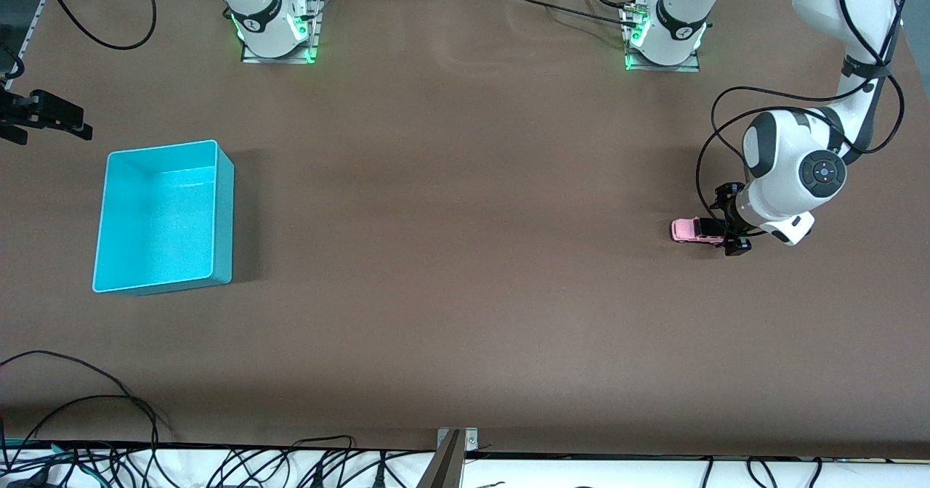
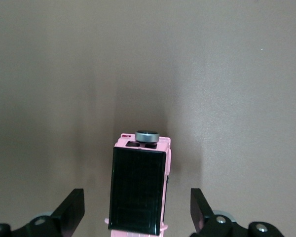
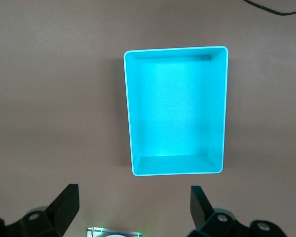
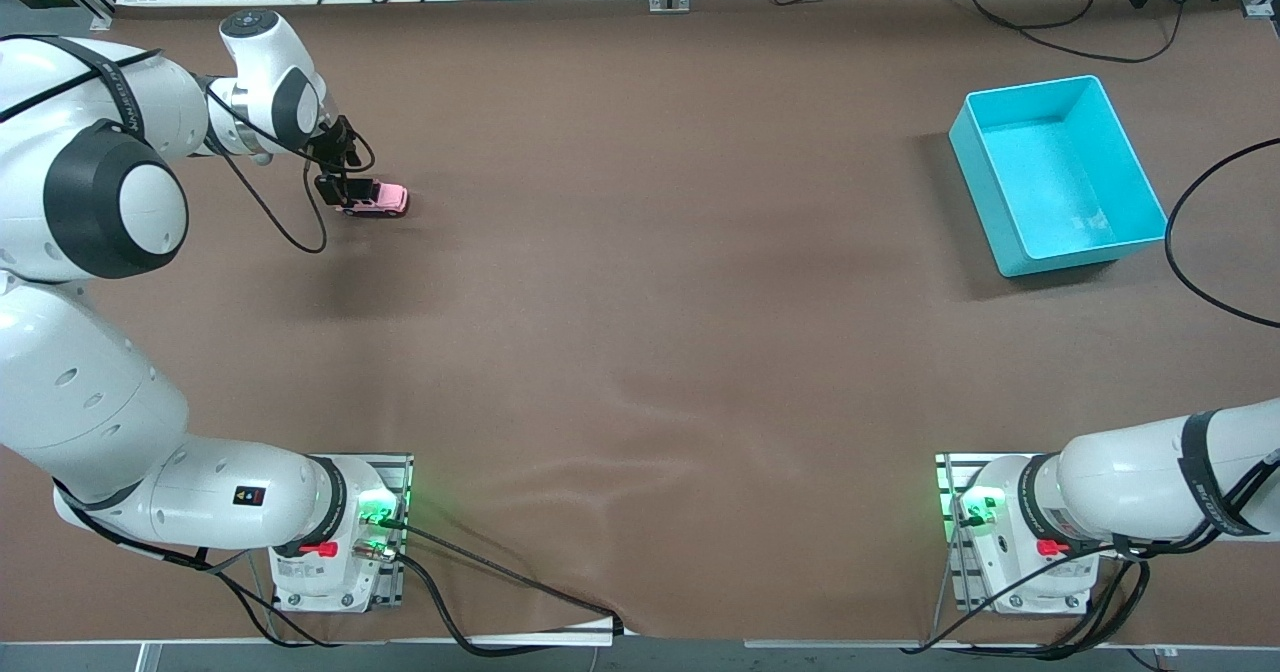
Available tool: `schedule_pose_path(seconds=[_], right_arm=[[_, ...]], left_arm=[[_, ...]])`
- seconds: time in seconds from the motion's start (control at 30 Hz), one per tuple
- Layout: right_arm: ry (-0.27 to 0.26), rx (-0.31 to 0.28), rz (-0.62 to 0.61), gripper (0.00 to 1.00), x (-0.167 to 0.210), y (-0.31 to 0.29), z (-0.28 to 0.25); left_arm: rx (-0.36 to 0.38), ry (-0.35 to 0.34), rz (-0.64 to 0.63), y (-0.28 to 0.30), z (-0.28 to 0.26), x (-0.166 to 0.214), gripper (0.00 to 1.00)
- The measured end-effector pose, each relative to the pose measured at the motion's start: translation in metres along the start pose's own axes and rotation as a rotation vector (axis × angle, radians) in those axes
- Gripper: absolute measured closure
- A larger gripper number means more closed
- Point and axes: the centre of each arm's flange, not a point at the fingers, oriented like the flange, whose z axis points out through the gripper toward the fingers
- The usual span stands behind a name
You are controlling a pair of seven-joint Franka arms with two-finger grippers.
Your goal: Wind and store pink jeep toy
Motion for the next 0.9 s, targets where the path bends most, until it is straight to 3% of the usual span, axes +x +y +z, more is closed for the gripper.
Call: schedule_pose_path(seconds=[0.27,0.3,0.33,0.4,0.43,0.47,0.5,0.53,0.9], right_arm=[[0.0,0.0,0.0,0.0,0.0,0.0,0.0],[0.0,0.0,0.0,0.0,0.0,0.0,0.0],[0.0,0.0,0.0,0.0,0.0,0.0,0.0],[0.0,0.0,0.0,0.0,0.0,0.0,0.0],[0.0,0.0,0.0,0.0,0.0,0.0,0.0],[0.0,0.0,0.0,0.0,0.0,0.0,0.0],[0.0,0.0,0.0,0.0,0.0,0.0,0.0],[0.0,0.0,0.0,0.0,0.0,0.0,0.0],[0.0,0.0,0.0,0.0,0.0,0.0,0.0]], left_arm=[[-0.003,0.005,0.004,0.001,0.013,-0.001,0.09],[-0.004,0.006,0.005,0.001,0.014,-0.001,0.18],[-0.005,0.006,0.005,0.001,0.014,-0.001,0.18],[-0.006,0.006,0.005,0.002,0.014,-0.001,0.28],[-0.007,0.006,0.004,0.002,0.014,-0.001,0.38],[-0.007,0.006,0.004,0.002,0.014,-0.001,0.38],[-0.008,0.006,0.004,0.002,0.013,-0.001,0.48],[-0.011,0.005,0.004,0.002,0.012,-0.001,0.51],[-0.025,0.005,0.022,0.007,0.006,-0.011,0.51]])
